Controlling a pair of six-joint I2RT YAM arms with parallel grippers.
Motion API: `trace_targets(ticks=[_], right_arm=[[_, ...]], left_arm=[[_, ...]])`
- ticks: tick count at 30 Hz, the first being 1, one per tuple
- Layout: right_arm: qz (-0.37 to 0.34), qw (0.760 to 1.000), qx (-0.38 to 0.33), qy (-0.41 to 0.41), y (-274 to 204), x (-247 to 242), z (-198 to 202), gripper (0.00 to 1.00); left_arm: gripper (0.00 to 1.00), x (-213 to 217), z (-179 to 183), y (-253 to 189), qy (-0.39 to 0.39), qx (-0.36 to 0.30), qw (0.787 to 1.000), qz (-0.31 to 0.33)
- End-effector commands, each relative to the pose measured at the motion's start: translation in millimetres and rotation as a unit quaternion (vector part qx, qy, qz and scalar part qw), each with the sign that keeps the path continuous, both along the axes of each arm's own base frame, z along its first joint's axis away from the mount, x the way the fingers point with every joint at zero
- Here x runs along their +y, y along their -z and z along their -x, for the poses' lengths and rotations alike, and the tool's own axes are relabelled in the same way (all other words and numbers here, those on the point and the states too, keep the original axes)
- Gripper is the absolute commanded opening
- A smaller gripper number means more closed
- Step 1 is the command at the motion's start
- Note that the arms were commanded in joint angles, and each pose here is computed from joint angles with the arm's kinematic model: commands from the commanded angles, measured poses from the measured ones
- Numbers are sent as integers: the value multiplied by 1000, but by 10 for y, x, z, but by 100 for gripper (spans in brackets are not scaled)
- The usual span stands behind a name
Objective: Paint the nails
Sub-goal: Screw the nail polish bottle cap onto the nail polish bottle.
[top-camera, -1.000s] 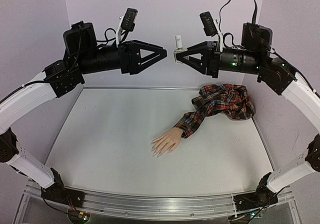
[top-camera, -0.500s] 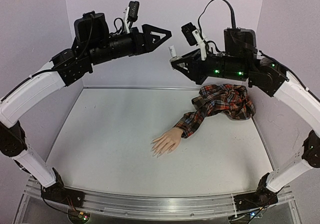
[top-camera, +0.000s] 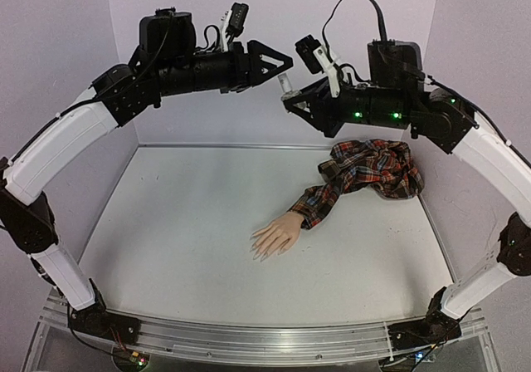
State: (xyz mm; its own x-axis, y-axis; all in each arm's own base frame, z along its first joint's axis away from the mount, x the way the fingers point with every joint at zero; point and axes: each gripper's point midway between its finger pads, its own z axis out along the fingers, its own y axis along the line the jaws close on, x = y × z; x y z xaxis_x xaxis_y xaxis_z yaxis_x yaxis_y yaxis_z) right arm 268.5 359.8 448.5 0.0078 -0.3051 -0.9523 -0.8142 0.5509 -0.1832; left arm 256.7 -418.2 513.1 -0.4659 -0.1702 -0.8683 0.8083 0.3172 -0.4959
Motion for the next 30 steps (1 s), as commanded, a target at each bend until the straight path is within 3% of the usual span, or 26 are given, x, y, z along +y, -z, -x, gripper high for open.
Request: trace_targets(ticks=[1, 5, 23, 30], right_arm=[[18, 999, -28, -16, -65, 24, 48, 0], [34, 998, -36, -28, -16, 38, 72, 0], [47, 997, -47, -30, -30, 78, 87, 0], [49, 997, -48, -26, -33, 77, 77, 0]], left_arm=[[61, 62, 43, 5, -3, 25, 999, -32], [61, 68, 50, 87, -3, 46, 997, -59], [41, -67, 111, 252, 37, 70, 994, -79], [42, -42, 112, 311, 32, 74, 993, -88]])
